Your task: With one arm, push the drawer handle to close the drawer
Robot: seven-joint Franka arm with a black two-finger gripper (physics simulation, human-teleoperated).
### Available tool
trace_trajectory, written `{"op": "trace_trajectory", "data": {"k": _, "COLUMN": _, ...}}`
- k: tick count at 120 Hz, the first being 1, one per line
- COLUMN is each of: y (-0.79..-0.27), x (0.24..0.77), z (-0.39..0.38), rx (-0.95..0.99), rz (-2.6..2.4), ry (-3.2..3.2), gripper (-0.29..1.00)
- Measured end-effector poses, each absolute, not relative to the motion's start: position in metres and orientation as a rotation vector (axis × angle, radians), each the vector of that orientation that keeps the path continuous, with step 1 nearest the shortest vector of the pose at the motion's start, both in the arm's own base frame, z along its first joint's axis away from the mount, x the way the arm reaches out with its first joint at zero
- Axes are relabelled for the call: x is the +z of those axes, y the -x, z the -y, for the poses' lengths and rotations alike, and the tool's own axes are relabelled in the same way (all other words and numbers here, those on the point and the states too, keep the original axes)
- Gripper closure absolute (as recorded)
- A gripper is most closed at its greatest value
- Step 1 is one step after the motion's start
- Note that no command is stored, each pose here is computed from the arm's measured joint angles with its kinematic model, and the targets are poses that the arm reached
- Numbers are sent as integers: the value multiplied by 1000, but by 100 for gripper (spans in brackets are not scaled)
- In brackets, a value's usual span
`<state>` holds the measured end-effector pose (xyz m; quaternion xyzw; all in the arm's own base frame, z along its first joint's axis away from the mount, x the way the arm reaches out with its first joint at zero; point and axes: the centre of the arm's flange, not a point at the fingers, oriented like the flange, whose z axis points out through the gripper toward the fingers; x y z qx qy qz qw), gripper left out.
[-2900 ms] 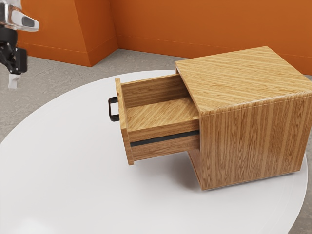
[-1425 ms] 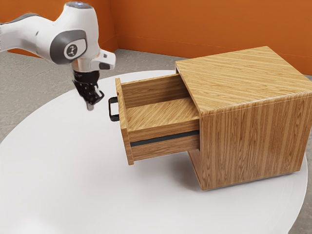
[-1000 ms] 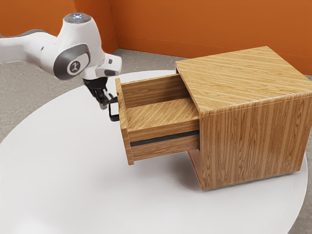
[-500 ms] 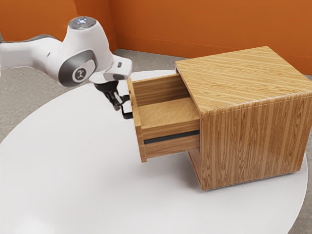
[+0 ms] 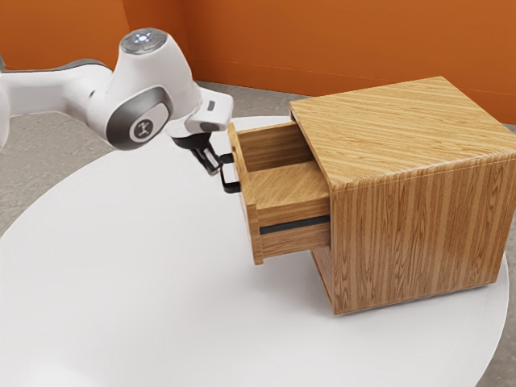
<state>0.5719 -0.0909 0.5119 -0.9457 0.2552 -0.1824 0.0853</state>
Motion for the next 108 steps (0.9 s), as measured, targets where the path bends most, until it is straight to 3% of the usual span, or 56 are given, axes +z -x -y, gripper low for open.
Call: {"op": "trace_trajectory", "data": {"k": 108, "y": -590, "x": 498, "z": 162, "rx": -668, "rz": -906, "ry": 2720, "gripper": 79}}
